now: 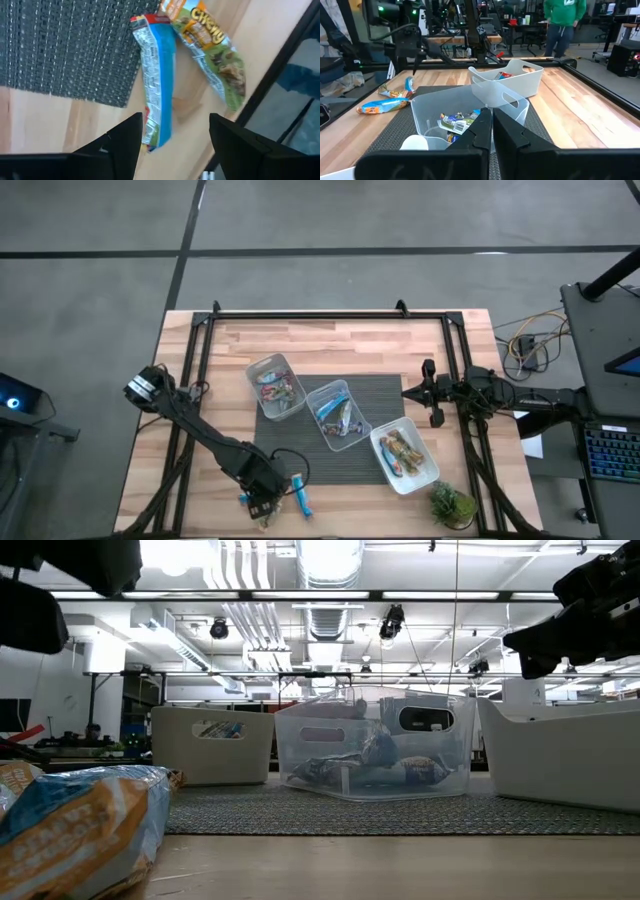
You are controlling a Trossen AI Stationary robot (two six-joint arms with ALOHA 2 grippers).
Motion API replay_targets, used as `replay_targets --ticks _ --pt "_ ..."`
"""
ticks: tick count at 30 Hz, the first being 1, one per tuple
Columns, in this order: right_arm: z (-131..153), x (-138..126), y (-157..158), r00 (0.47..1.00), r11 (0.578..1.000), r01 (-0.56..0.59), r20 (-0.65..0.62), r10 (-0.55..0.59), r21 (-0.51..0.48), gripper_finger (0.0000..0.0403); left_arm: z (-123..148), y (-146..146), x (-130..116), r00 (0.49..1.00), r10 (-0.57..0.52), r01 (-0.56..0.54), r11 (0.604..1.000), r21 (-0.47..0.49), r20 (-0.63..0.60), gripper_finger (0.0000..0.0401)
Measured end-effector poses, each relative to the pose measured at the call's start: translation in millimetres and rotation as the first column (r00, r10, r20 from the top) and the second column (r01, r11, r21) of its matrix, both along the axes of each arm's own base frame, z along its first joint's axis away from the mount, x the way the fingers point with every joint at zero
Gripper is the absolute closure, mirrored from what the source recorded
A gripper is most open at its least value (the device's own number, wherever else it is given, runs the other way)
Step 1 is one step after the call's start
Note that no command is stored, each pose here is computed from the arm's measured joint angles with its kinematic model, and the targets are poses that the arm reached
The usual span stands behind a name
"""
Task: Pick and place Granola Bars by type
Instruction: Put the red granola bar into the gray bin
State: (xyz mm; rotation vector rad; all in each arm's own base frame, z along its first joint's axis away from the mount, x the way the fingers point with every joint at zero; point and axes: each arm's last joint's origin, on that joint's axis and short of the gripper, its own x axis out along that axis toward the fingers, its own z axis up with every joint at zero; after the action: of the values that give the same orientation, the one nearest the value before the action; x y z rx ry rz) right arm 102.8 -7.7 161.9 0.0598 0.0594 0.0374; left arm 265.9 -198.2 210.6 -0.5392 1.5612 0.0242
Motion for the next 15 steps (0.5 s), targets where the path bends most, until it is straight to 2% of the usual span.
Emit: replay_targets --ticks 4,9,15 --pt "0.0 0.0 0.0 1.0 1.0 0.0 0.0 0.0 0.0 0.0394 -8.0 -1.1 -1.8 1.0 -0.015 0.015 1.0 0.007 0.027 0.019" --pt "0.0 0.0 0.0 1.0 1.0 0.0 0.0 0.0 0.0 0.0394 -17.3 0.8 -5.9 0.999 -0.01 0.007 0.998 0.066 0.044 0.019" --pt "0.0 0.0 0.0 1.0 1.0 0.0 0.0 0.0 0.0 0.0394 -29.2 -0.5 -7.6 0.997 0.006 -0.01 0.999 0.049 0.078 0.019"
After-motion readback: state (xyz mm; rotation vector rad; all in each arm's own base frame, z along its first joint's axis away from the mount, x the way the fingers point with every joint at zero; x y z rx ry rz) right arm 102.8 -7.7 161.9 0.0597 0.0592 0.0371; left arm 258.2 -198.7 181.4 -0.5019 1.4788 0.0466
